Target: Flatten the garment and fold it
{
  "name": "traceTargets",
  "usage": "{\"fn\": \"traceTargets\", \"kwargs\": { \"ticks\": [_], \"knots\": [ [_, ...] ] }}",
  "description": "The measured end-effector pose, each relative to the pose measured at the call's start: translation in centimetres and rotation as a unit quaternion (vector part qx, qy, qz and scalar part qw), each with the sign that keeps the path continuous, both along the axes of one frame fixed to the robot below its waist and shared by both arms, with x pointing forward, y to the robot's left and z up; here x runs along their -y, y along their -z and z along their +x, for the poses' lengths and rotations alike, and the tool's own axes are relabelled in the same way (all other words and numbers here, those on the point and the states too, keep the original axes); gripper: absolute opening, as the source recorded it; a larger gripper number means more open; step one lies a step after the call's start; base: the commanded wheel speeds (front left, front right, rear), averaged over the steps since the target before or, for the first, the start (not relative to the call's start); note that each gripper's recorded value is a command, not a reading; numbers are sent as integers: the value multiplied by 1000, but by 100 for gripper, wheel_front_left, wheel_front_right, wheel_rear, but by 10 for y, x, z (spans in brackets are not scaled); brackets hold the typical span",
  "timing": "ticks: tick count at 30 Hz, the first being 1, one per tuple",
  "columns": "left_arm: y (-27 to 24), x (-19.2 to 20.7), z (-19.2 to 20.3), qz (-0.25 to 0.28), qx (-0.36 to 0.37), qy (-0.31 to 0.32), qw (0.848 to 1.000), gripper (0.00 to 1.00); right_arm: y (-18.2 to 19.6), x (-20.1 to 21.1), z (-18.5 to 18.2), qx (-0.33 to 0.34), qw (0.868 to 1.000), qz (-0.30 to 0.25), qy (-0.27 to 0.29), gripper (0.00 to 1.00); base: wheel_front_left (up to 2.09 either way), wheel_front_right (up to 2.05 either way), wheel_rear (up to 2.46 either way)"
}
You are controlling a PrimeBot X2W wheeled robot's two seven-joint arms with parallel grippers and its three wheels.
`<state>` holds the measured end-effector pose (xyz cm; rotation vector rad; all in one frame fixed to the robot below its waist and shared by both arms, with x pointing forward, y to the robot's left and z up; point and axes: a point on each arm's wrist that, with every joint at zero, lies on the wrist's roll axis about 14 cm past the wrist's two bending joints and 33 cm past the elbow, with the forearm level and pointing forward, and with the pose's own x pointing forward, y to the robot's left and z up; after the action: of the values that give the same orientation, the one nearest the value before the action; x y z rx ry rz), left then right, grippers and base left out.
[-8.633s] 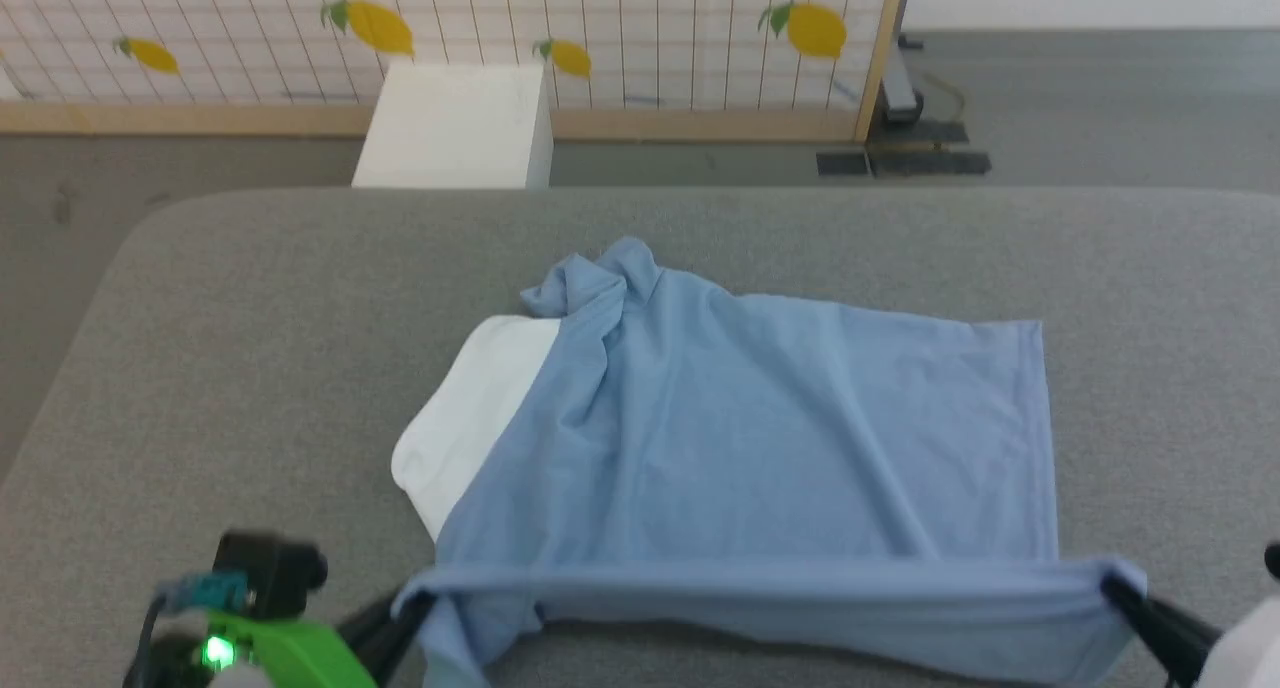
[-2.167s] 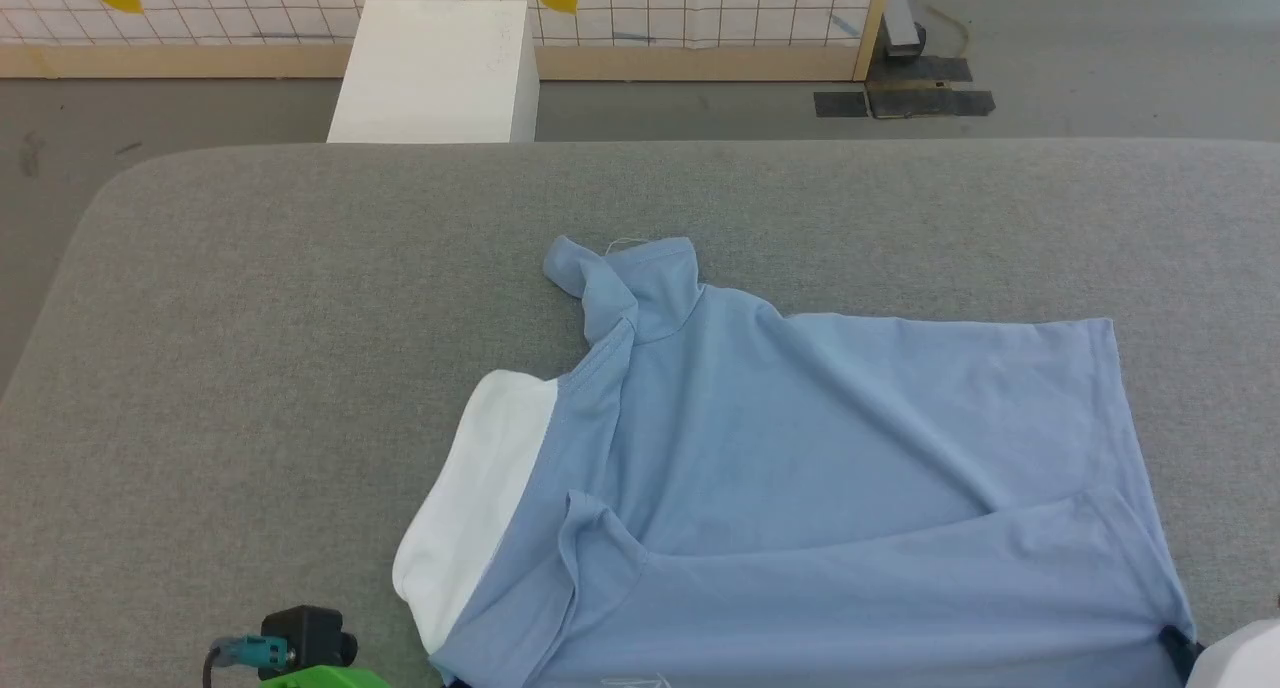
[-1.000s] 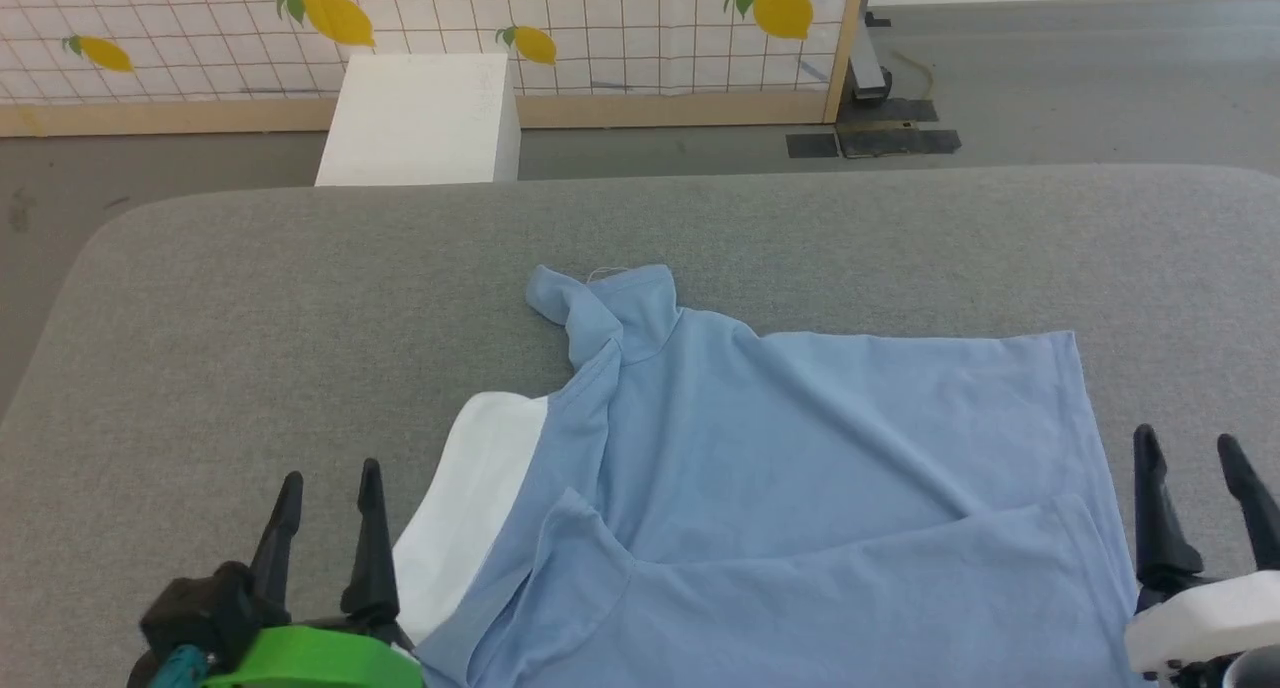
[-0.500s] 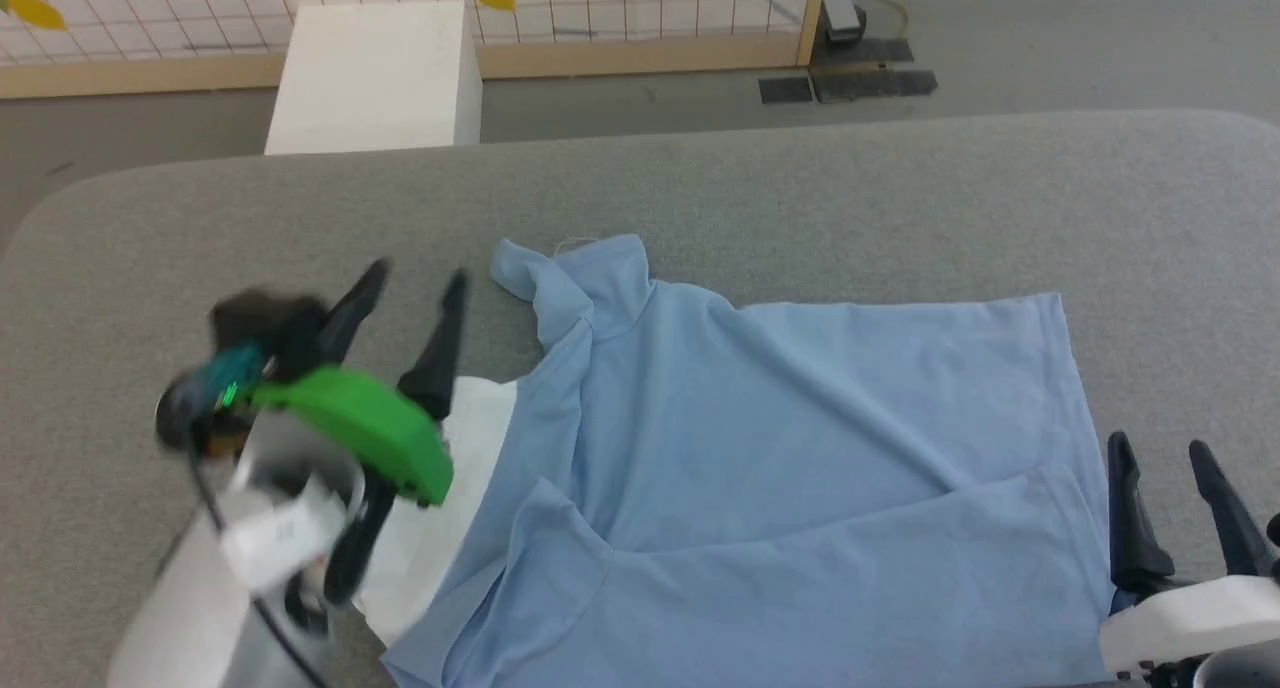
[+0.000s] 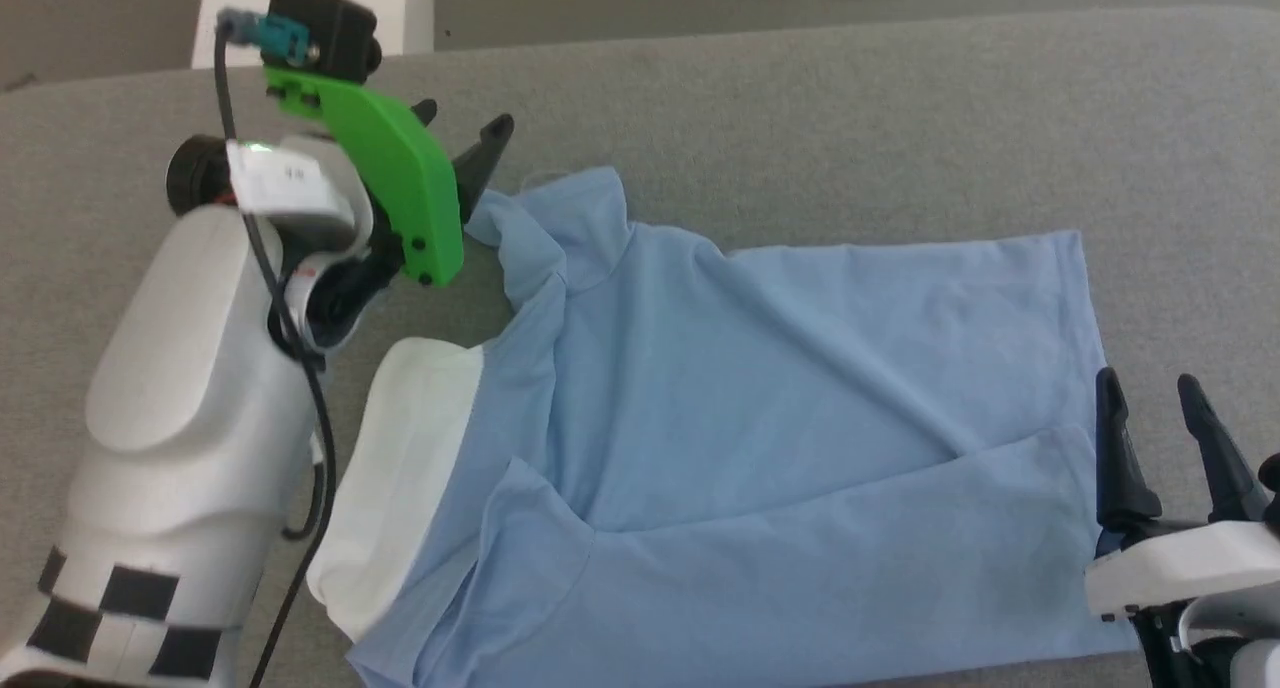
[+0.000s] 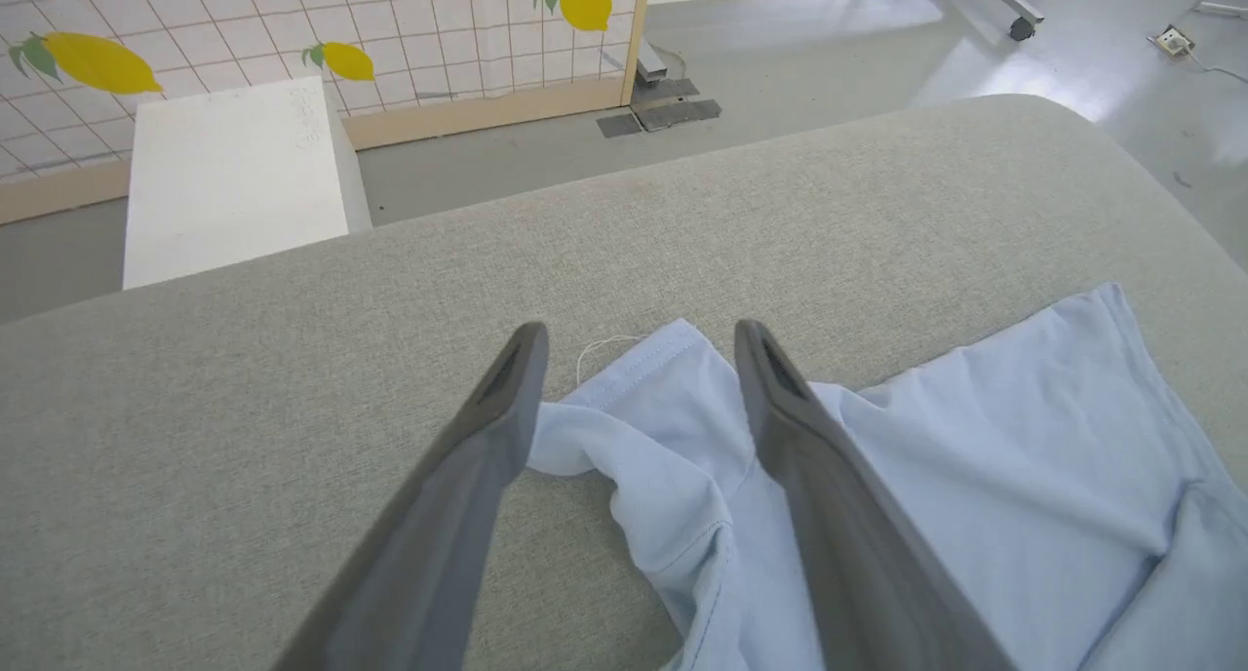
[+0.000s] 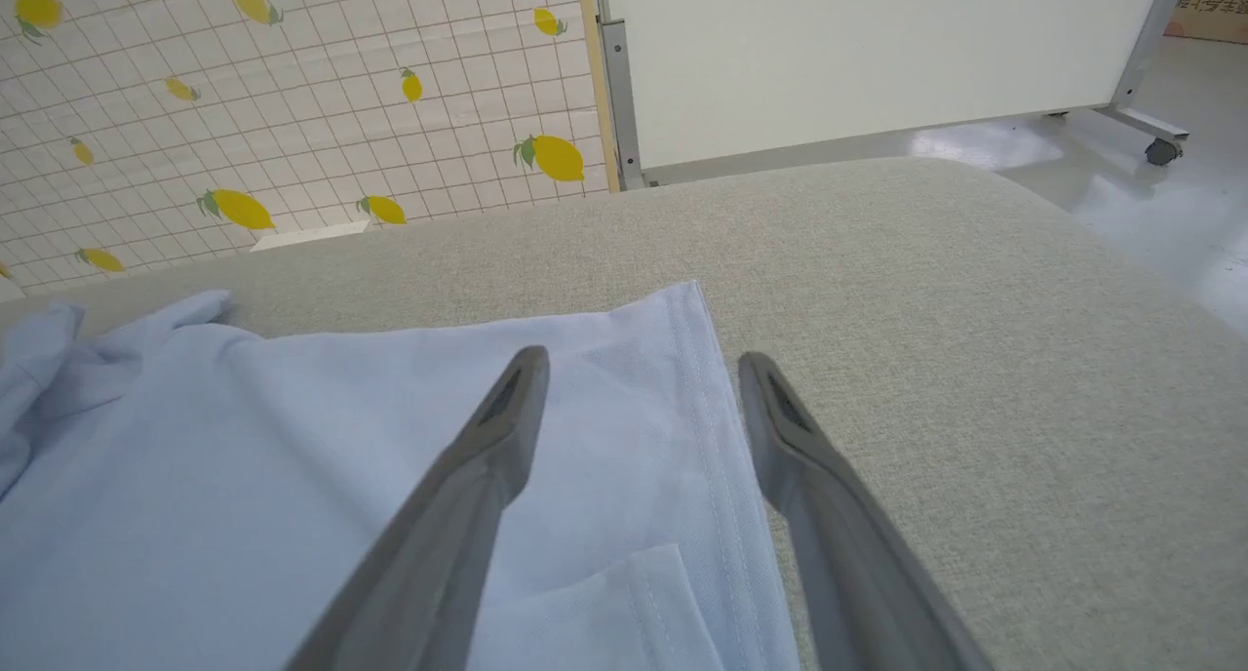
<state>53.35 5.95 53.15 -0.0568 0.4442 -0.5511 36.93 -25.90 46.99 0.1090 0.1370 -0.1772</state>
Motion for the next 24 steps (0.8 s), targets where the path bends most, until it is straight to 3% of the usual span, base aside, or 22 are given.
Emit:
{"fn": "traceTargets", "kwargs": {
  "ticks": [5,12,17,21,22,23,24],
  "knots": [
    [32,4,18,13,-69,3,998,100,13,4,10,-16,1000,-3,5,100,0,0,0],
    [96,2,21,55,-184,-12,981,100,33,11,13,-42,999,-7,16,100,0,0,0],
    [131,-9,18,116,-225,-21,967,100,41,17,12,-52,998,-7,26,100,0,0,0],
    [146,-11,17,130,-246,-23,960,100,46,22,12,-58,998,-9,33,100,0,0,0],
    [149,-11,17,136,-246,-19,959,21,47,23,12,-59,998,-10,34,100,0,0,0],
    [150,-11,18,138,-244,-13,960,0,49,23,12,-61,997,-9,36,100,0,0,0],
    [152,-10,19,136,-245,-11,960,0,49,24,12,-61,997,-8,37,100,0,0,0]
  ]
}}
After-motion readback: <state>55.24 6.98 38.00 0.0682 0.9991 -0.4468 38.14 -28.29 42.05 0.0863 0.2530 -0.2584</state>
